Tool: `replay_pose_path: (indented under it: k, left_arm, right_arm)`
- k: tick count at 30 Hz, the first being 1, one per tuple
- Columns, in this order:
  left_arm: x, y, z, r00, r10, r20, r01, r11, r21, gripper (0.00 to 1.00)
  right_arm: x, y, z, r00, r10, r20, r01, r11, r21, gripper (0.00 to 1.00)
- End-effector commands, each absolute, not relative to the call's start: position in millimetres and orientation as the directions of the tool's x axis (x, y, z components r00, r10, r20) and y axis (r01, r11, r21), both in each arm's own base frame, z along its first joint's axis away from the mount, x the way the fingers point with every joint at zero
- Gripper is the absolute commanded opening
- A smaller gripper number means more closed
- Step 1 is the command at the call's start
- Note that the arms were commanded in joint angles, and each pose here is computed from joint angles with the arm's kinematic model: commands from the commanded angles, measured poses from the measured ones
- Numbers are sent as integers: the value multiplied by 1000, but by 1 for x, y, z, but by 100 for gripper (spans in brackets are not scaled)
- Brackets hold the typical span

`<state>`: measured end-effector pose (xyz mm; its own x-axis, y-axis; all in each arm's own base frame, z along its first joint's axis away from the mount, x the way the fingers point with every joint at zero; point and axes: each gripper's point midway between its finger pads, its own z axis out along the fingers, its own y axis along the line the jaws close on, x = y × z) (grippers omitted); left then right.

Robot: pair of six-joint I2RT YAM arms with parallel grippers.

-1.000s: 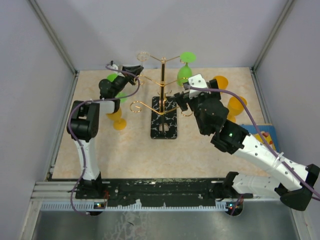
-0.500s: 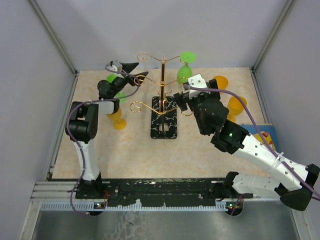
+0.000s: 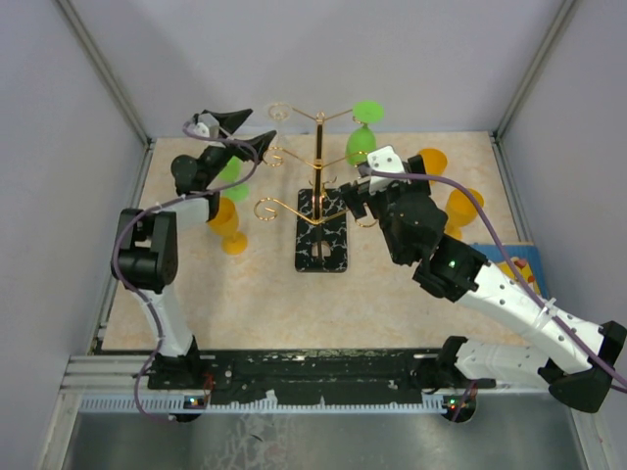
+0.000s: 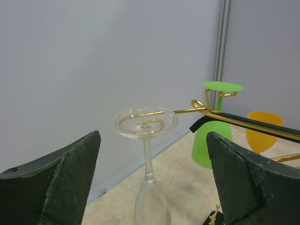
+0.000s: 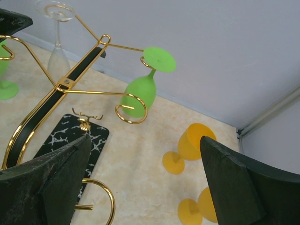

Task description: Place the wine glass upside down on the wine glass rack

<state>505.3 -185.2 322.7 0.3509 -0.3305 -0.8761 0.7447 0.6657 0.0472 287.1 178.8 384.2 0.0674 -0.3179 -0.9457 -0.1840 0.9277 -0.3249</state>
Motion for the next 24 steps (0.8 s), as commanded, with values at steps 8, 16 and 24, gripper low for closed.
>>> replay_pose_path:
  k: [8, 16, 24]
  left_arm:
    - [473, -149, 347, 355, -311, -882, 668, 744, 6, 100]
    - [480, -108, 352, 184, -210, -960, 436, 893, -112, 100]
    - [536, -81, 307, -213, -93, -973, 219, 966, -141, 100]
  right_arm:
    - [285, 178, 394, 62, -269, -961, -195, 941, -276, 99]
    - [280, 174, 403, 45, -210, -977, -203, 955, -215, 99]
    - [272, 169, 405, -3, -161, -987, -214, 964, -157, 99]
